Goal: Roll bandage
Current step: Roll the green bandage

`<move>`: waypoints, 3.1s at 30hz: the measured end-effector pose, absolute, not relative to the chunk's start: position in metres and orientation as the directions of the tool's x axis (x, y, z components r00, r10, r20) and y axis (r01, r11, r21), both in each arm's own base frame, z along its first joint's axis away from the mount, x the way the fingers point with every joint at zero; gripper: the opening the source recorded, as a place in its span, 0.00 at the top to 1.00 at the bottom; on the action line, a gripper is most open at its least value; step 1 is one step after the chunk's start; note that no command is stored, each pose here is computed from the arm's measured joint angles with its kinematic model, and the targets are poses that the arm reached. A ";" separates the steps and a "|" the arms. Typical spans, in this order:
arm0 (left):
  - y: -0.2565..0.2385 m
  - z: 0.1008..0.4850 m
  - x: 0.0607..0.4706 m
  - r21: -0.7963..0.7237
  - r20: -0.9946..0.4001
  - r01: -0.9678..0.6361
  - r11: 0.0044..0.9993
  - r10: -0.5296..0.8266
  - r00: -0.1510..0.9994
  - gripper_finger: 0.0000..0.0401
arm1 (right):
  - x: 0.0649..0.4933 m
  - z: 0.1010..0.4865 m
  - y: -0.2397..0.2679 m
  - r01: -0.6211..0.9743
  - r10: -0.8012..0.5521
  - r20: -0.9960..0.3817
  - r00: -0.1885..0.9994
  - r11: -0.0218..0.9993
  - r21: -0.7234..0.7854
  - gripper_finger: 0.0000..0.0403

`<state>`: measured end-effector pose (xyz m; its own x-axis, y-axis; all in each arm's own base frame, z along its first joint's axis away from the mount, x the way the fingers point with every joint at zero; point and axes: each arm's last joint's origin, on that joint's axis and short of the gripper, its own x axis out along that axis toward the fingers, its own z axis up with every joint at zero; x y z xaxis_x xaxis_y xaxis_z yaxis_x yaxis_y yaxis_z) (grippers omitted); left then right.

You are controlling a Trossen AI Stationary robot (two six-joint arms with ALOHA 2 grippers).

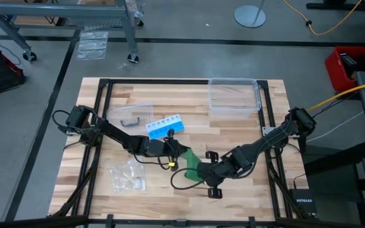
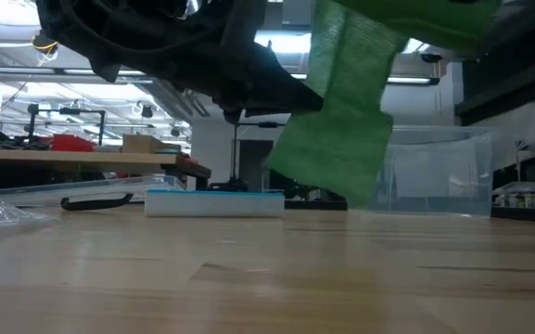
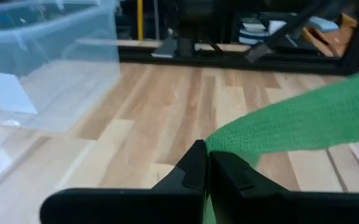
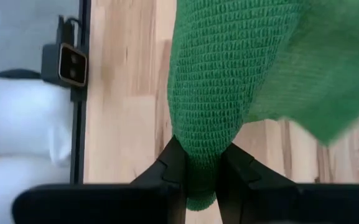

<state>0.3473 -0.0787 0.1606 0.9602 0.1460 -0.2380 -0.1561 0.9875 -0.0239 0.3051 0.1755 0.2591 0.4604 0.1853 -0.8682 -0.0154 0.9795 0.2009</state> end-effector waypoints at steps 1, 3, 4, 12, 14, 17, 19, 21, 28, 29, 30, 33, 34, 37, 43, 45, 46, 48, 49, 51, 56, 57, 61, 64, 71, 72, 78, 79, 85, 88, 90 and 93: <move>-0.079 0.159 0.347 -0.027 -0.250 -0.148 0.989 0.136 0.959 1.00 | 0.306 0.259 0.174 -0.004 0.172 -0.867 0.467 0.981 0.192 0.87; -0.082 0.156 0.346 -0.037 -0.282 -0.138 0.990 0.122 0.952 1.00 | 0.306 0.259 0.172 0.017 0.147 -0.870 0.471 0.984 0.176 0.87; -0.083 0.154 0.345 -0.040 -0.303 -0.139 0.990 0.120 0.945 1.00 | 0.307 0.259 0.170 0.030 0.135 -0.869 0.475 0.985 0.169 0.87; -0.099 0.143 0.335 -0.091 -0.414 -0.132 0.987 0.083 0.906 1.00 | 0.301 0.254 0.160 0.153 -0.025 -0.900 0.436 0.987 0.047 0.87; -0.103 0.143 0.334 -0.095 -0.413 -0.120 0.988 0.071 0.908 1.00 | 0.300 0.254 0.159 0.172 -0.039 -0.904 0.425 0.984 0.038 0.87; -0.109 0.142 0.332 -0.088 -0.420 -0.103 0.991 0.057 0.906 0.99 | 0.297 0.253 0.158 0.181 -0.048 -0.917 0.395 0.983 0.026 0.87; -0.110 0.142 0.332 -0.075 -0.420 -0.095 0.993 0.055 0.906 1.00 | 0.296 0.252 0.158 0.173 -0.025 -0.924 0.382 0.984 0.045 0.87; -0.108 0.142 0.332 -0.062 -0.417 -0.107 0.992 0.072 0.906 1.00 | 0.296 0.252 0.159 0.162 0.007 -0.930 0.366 0.984 0.071 0.87; -0.091 0.141 0.336 -0.045 -0.432 -0.174 0.984 0.138 0.891 0.95 | 0.294 0.252 0.163 0.118 0.135 -0.944 0.302 0.977 0.178 0.87; -0.088 0.140 0.336 -0.042 -0.442 -0.182 0.982 0.145 0.885 0.94 | 0.294 0.252 0.164 0.114 0.149 -0.943 0.296 0.975 0.189 0.87; -0.086 0.139 0.336 -0.039 -0.454 -0.184 0.982 0.146 0.879 0.93 | 0.294 0.252 0.164 0.111 0.160 -0.942 0.295 0.973 0.200 0.87; -0.080 0.134 0.335 -0.044 -0.499 -0.196 0.980 0.149 0.854 0.90 | 0.295 0.252 0.165 0.110 0.168 -0.938 0.302 0.972 0.210 0.87; -0.079 0.132 0.334 -0.045 -0.519 -0.204 0.978 0.151 0.841 0.88 | 0.295 0.252 0.165 0.113 0.158 -0.938 0.308 0.973 0.201 0.87; -0.077 0.126 0.330 -0.074 -0.586 -0.225 0.971 0.140 0.798 0.84 | 0.296 0.252 0.163 0.131 0.101 -0.936 0.338 0.979 0.153 0.87; -0.088 0.123 0.325 -0.168 -0.623 -0.217 0.962 0.067 0.779 0.78 | 0.301 0.256 0.150 0.207 0.002 -0.921 0.391 0.974 0.090 0.87; -0.097 0.125 0.325 -0.161 -0.603 -0.175 0.971 0.043 0.796 0.78 | 0.301 0.261 0.143 0.236 -0.021 -0.913 0.408 0.968 0.083 0.87; -0.101 0.126 0.324 -0.155 -0.596 -0.153 0.976 0.031 0.803 0.78 | 0.300 0.264 0.139 0.248 -0.030 -0.909 0.416 0.965 0.082 0.87; -0.110 0.127 0.322 -0.144 -0.580 -0.120 0.982 0.014 0.814 0.79 | 0.299 0.270 0.131 0.271 -0.046 -0.905 0.424 0.959 0.079 0.87; -0.114 0.129 0.321 -0.136 -0.570 -0.109 0.985 0.013 0.821 0.80 | 0.298 0.273 0.127 0.283 -0.054 -0.901 0.430 0.956 0.077 0.87; -0.122 0.132 0.320 -0.129 -0.533 -0.109 0.986 0.024 0.846 0.82 | 0.297 0.281 0.118 0.307 -0.065 -0.891 0.449 0.948 0.086 0.87; -0.139 0.146 0.318 -0.031 -0.375 -0.152 0.988 0.130 0.918 0.85 | 0.298 0.297 0.094 0.366 -0.072 -0.858 0.509 0.920 0.140 0.87; -0.142 0.149 0.318 -0.003 -0.338 -0.179 0.984 0.168 0.926 0.86 | 0.299 0.300 0.089 0.371 -0.062 -0.848 0.527 0.914 0.164 0.87; -0.144 0.162 0.318 0.086 -0.186 -0.338 0.937 0.349 0.919 0.88 | 0.303 0.313 0.075 0.368 0.001 -0.800 0.600 0.888 0.278 0.87; -0.140 0.171 0.319 0.111 -0.104 -0.449 0.886 0.460 0.882 0.90 | 0.308 0.322 0.067 0.335 0.062 -0.747 0.661 0.867 0.368 0.87; -0.115 0.178 0.329 0.062 -0.057 -0.541 0.839 0.544 0.837 0.91 | 0.321 0.335 0.056 0.212 0.219 -0.625 0.749 0.815 0.539 0.87; -0.111 0.176 0.330 0.054 -0.069 -0.550 0.833 0.553 0.830 0.91 | 0.321 0.336 0.054 0.207 0.225 -0.618 0.753 0.811 0.547 0.87; -0.092 0.160 0.338 -0.020 -0.227 -0.412 0.911 0.398 0.889 0.91 | 0.323 0.336 0.048 0.202 0.246 -0.614 0.750 0.799 0.567 0.87; -0.090 0.158 0.339 -0.038 -0.254 -0.373 0.927 0.352 0.901 0.91 | 0.323 0.336 0.046 0.206 0.243 -0.614 0.751 0.798 0.567 0.87; -0.085 0.155 0.341 -0.033 -0.295 -0.292 0.956 0.270 0.917 0.89 | 0.323 0.336 0.044 0.194 0.260 -0.611 0.748 0.794 0.576 0.87; -0.085 0.155 0.341 -0.017 -0.291 -0.285 0.958 0.268 0.918 0.81 | 0.323 0.336 0.045 0.174 0.292 -0.606 0.739 0.787 0.591 0.87; -0.086 0.155 0.341 -0.023 -0.292 -0.285 0.958 0.266 0.919 0.75 | 0.323 0.336 0.045 0.173 0.294 -0.607 0.739 0.787 0.592 0.87; -0.088 0.155 0.341 -0.053 -0.293 -0.280 0.959 0.253 0.922 0.65 | 0.323 0.335 0.045 0.175 0.294 -0.610 0.736 0.788 0.591 0.87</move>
